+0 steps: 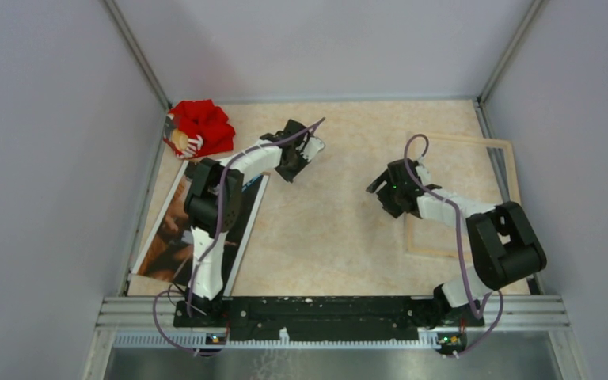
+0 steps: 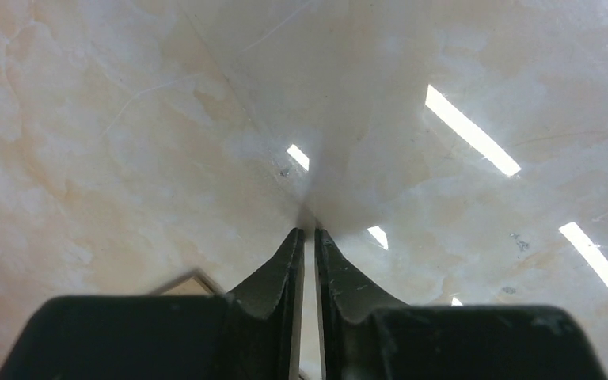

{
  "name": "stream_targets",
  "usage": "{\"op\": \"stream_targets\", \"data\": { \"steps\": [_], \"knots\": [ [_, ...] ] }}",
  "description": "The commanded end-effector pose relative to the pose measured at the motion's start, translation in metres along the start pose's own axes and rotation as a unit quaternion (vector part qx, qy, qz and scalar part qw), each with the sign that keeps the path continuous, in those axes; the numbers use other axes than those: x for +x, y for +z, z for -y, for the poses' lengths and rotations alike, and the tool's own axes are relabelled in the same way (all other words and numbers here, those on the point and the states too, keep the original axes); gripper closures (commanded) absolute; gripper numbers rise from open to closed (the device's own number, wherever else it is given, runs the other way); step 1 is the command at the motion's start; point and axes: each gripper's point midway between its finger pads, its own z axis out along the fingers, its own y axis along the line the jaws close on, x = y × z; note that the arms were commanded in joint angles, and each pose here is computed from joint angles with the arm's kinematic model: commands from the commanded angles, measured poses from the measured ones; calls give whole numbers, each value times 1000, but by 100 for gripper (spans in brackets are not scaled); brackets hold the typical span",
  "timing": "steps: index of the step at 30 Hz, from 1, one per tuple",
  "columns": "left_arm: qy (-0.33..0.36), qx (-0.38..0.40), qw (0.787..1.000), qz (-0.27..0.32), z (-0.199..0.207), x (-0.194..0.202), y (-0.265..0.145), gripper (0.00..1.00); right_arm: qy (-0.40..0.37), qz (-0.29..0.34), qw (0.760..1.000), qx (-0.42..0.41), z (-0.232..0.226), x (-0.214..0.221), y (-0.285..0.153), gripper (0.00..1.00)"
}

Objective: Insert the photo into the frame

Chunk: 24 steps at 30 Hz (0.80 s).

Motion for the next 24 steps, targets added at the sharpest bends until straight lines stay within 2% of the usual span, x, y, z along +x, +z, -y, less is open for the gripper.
{"op": "stream_targets", "data": {
  "steps": [1,7,16,24],
  "knots": [
    [0,71,988,-137,58,85,54,82,12,-63,996,62,46,36,6,25],
    [10,84,987,-139,70,86,56,76,29,-75,996,43,42,42,6,25],
    [10,126,981,-144,89,82,61,77,68,-110,991,-23,14,54,15,25],
    [11,159,977,-142,103,76,66,77,96,-97,988,-76,-13,36,-4,25]
  ]
}}
